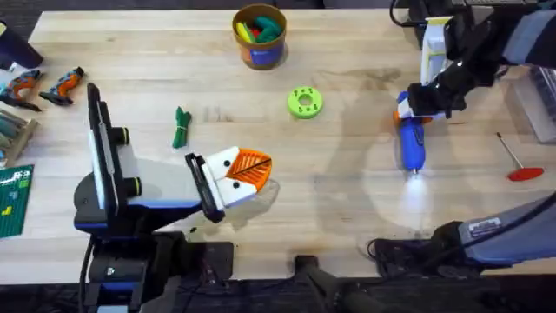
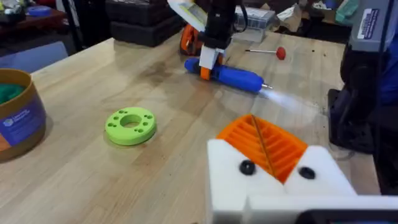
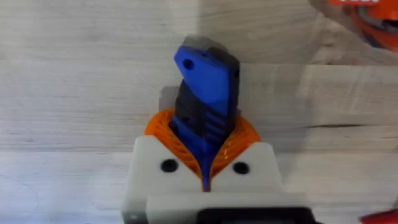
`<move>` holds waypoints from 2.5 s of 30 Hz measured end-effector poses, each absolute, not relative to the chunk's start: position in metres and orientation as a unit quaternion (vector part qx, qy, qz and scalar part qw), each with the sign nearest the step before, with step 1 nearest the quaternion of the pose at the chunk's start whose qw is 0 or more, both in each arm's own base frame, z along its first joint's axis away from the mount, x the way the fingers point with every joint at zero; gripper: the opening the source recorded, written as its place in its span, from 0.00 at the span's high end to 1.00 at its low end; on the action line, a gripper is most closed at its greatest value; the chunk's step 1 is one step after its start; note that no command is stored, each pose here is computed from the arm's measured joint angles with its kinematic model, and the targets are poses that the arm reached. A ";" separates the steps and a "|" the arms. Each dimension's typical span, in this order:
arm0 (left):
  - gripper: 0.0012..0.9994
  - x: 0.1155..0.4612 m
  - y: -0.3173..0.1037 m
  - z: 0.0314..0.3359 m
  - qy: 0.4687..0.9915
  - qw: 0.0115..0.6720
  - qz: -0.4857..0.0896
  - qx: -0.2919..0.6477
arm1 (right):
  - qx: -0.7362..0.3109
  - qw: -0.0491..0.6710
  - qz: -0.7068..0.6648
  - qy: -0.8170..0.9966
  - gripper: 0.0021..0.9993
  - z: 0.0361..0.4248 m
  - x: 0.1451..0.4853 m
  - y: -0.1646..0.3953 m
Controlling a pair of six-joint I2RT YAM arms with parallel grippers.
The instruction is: Pick up the gripper from the table and insert it into the empty holder that is missing its gripper. Then pick up a screw, insert it into the mounting hole, and use the screwdriver to tighten it. Finally, clean up the table by picking up the vegetable and placing it into the bucket.
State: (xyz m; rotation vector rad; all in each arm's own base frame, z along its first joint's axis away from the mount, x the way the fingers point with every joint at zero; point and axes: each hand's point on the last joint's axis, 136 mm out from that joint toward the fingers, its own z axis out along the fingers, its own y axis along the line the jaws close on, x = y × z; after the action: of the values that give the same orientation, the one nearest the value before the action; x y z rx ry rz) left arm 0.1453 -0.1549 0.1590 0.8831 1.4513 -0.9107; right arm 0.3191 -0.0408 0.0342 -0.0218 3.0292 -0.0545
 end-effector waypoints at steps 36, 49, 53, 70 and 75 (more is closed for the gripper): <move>1.00 0.145 -0.155 0.159 0.618 0.570 -0.388 0.376 | -0.188 0.544 0.094 0.812 0.98 0.375 0.387 0.139; 1.00 0.145 -0.155 0.159 0.618 0.571 -0.388 0.376 | -0.255 0.616 0.261 0.698 0.98 0.447 0.349 0.201; 1.00 0.145 -0.155 0.159 0.618 0.570 -0.388 0.376 | -0.277 0.632 0.312 0.653 0.98 0.442 0.347 0.216; 1.00 0.145 -0.155 0.159 0.618 0.571 -0.388 0.376 | -0.318 0.618 0.512 0.506 0.98 0.372 0.281 0.245; 1.00 0.145 -0.155 0.159 0.618 0.571 -0.388 0.376 | -0.338 0.600 0.551 0.472 0.98 0.373 0.261 0.269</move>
State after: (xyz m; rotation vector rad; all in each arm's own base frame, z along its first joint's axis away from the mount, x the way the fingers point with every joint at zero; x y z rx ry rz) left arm 0.1453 -0.1549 0.1591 0.8835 1.4508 -0.9102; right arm 0.2607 0.2687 0.3727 -0.7837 1.0931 1.2768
